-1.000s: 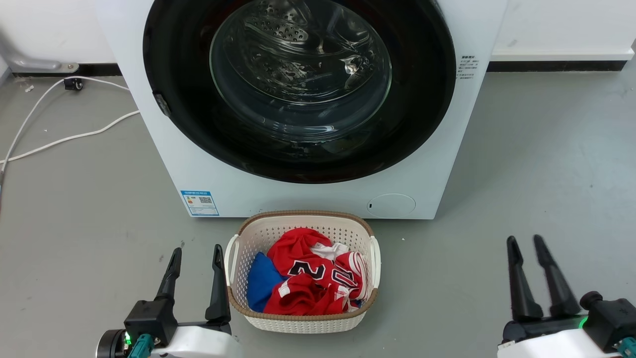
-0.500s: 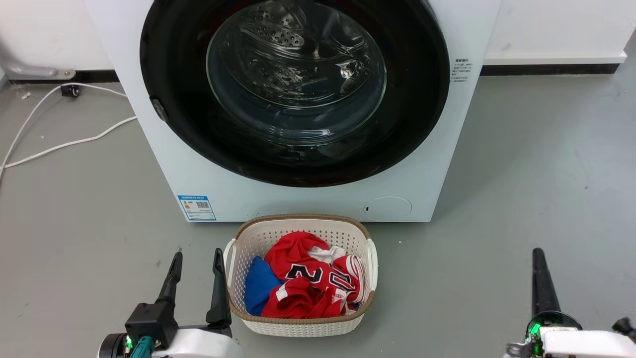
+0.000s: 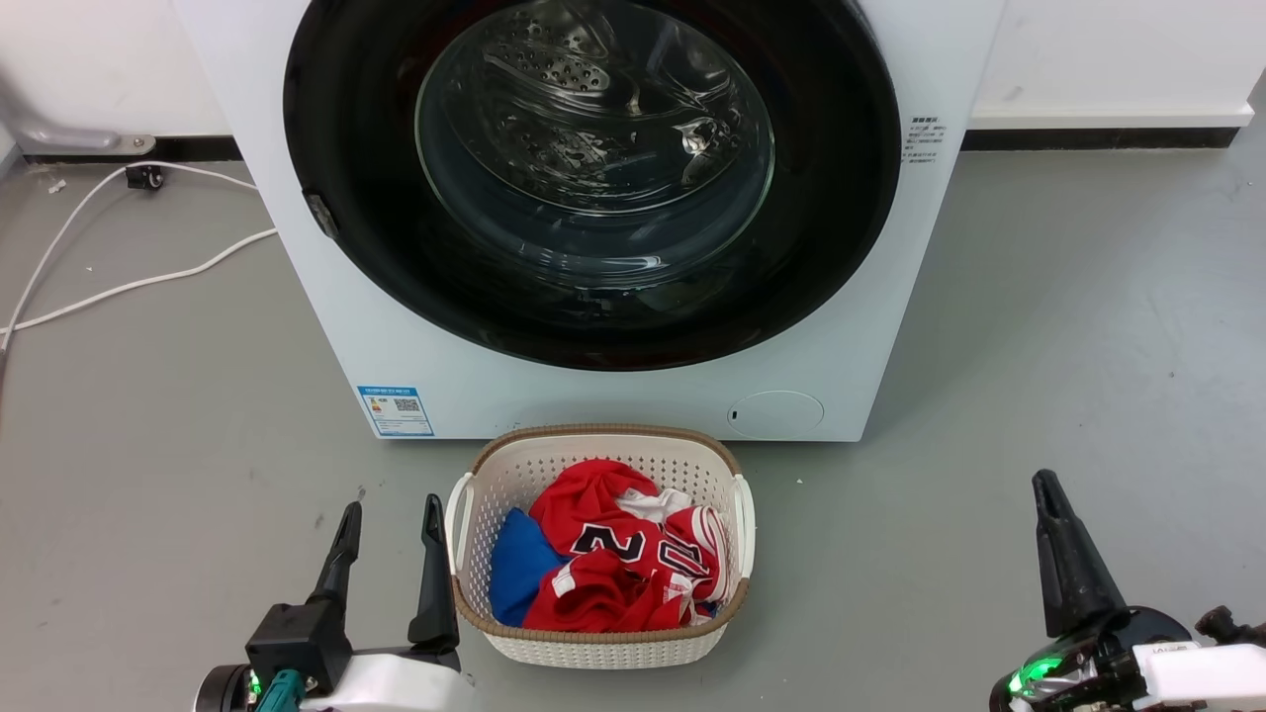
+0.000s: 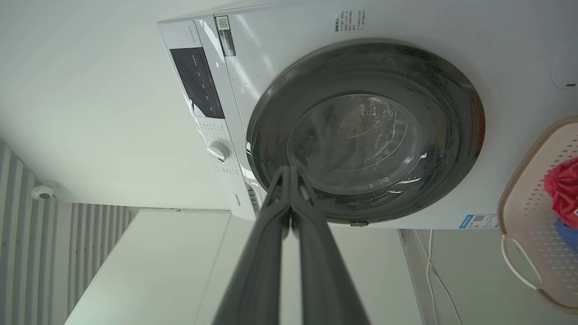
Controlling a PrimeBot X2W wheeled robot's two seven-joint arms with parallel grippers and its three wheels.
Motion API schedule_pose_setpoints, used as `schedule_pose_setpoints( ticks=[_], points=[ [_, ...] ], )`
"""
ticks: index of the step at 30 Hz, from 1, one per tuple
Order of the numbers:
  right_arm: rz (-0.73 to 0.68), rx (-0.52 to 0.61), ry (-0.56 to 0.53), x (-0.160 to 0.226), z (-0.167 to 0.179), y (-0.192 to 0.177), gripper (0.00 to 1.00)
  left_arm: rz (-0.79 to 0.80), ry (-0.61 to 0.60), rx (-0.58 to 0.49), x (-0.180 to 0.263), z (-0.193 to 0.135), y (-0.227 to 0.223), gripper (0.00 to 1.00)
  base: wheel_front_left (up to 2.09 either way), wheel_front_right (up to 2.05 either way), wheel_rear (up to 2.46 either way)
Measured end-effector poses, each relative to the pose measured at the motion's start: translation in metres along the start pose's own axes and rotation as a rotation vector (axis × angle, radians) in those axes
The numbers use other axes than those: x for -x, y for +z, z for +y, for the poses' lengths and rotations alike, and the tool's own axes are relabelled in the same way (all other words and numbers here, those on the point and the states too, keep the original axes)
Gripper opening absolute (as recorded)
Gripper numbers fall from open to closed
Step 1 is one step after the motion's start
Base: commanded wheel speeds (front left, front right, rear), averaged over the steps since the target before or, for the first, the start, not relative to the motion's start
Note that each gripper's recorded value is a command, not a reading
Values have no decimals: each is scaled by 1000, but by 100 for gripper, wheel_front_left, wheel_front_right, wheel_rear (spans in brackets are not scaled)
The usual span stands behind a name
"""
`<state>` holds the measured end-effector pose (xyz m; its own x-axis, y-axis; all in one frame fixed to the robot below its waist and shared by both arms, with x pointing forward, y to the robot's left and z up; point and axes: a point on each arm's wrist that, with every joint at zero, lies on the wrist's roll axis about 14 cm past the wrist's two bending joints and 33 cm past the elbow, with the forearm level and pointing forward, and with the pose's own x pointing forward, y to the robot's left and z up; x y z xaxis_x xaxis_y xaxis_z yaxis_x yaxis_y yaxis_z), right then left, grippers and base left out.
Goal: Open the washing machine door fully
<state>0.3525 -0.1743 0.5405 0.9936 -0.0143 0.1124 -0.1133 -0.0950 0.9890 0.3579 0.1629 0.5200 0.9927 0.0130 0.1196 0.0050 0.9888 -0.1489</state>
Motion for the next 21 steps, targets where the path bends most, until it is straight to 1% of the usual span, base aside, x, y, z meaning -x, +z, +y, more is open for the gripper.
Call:
schedule_pose_setpoints(
  ticks=[3,21],
  points=[
    [26,11,-1,2,0,-1,0,1,1,0,0,0,0,100,0,0,0],
    [26,34,-33,3,-11,-1,0,-2,12,-19,-1,5,1,100,0,0,0]
  ],
)
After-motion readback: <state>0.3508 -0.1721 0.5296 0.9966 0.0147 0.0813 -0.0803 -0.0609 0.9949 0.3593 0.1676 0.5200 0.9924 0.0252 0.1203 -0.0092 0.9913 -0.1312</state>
